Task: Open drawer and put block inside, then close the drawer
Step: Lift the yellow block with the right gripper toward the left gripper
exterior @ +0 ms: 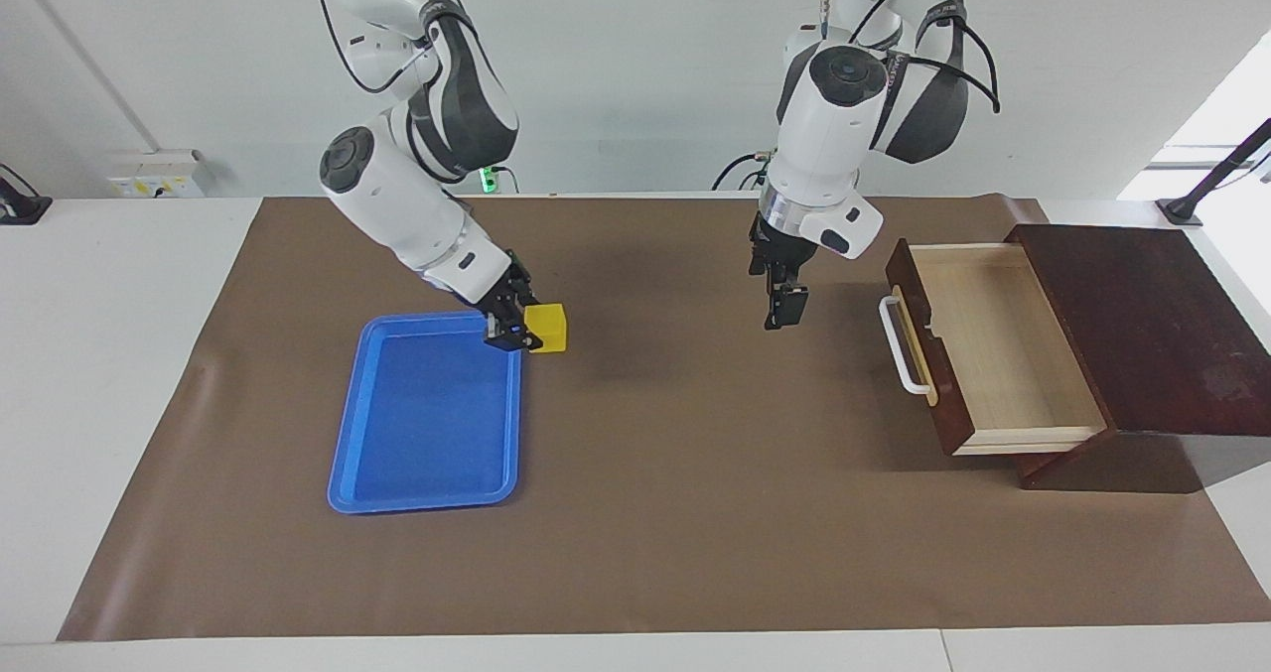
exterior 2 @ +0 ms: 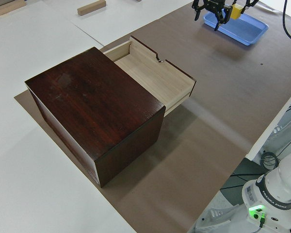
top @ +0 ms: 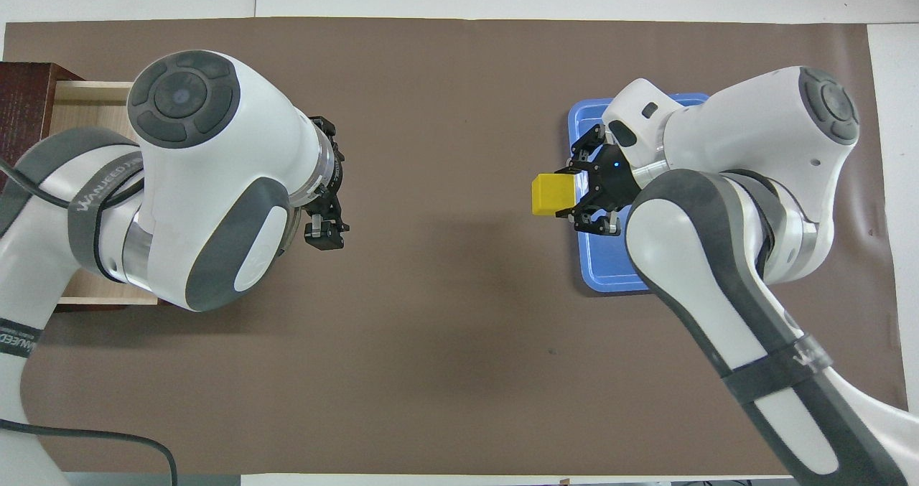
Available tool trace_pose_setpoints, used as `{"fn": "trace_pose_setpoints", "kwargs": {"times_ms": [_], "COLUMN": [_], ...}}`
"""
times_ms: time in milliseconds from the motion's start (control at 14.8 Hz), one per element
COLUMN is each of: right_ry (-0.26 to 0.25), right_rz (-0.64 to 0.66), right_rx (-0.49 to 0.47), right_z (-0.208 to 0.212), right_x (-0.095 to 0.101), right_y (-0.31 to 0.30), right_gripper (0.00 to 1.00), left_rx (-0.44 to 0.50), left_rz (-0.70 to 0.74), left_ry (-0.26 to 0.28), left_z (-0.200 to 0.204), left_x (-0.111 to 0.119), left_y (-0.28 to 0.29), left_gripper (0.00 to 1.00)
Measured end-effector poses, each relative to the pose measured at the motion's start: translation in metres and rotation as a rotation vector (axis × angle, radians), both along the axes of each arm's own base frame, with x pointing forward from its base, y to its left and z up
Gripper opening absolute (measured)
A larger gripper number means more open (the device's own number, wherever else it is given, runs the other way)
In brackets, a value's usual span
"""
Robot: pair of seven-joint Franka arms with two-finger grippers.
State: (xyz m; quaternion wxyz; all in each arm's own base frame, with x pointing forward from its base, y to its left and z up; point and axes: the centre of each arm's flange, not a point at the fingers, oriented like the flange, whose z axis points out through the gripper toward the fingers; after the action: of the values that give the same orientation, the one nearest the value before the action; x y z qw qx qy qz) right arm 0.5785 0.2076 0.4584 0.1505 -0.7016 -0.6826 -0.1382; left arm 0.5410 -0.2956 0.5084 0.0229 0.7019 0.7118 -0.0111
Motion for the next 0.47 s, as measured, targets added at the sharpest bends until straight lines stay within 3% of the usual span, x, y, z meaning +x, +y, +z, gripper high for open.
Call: {"fn": "trace_pose_setpoints", "kwargs": {"times_ms": [472], "right_ry": [-0.009], "right_rz": [-0.017], "right_rx": [-0.063], "right_z": [0.028], "right_x": [-0.026], "right_y": [0.100], "right_gripper": [0.55], "left_rx": [0.007], "left_rz": [0.029], "left_ry": [0.014], "left_z": [-0.017], "left_x": [-0.007], "left_y": [-0.047], "left_gripper": [1.00]}}
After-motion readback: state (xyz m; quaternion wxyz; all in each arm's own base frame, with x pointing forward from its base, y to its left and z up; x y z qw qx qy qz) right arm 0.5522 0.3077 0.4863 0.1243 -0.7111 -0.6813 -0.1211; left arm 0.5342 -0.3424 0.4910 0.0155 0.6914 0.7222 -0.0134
